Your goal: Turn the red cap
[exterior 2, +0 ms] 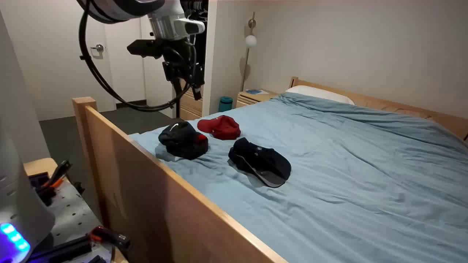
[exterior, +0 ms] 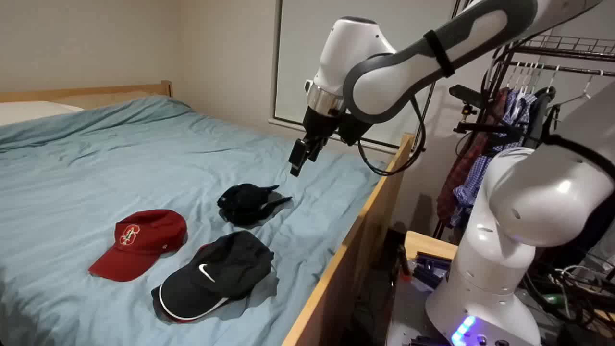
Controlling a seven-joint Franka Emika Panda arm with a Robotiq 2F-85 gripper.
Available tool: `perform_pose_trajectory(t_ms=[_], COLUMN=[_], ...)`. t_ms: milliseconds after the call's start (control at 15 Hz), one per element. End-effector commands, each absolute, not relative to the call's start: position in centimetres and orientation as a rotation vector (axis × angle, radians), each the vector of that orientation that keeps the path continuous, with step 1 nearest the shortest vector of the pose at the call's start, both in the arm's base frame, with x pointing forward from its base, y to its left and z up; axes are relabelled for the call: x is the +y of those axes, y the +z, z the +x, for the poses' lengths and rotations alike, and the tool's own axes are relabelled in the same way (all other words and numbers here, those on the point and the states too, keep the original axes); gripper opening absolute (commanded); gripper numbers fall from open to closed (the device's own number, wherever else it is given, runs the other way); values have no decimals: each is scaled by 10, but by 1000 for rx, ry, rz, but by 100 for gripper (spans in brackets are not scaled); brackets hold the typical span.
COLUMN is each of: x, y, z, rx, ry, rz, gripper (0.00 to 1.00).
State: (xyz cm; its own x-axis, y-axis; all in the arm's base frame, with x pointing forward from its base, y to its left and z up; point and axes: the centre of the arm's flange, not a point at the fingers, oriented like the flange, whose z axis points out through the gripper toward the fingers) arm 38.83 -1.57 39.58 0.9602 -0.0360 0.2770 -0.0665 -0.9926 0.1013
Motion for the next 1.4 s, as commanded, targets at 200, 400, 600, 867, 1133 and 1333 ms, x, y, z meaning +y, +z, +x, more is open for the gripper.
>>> perform_pose_trajectory(t_ms=[200,400,600,867,1133,1333], x=[24,78,134,181,185,193], y=[385,366,347,330,326,315], z=[423,457,500,565,565,581], rx=[149,380,553,686,721,733], ry=[382,309,272,357,372,371], rz=[2987,2980,2912,2773,2791,2796], gripper=[100,100,100,100,100,100])
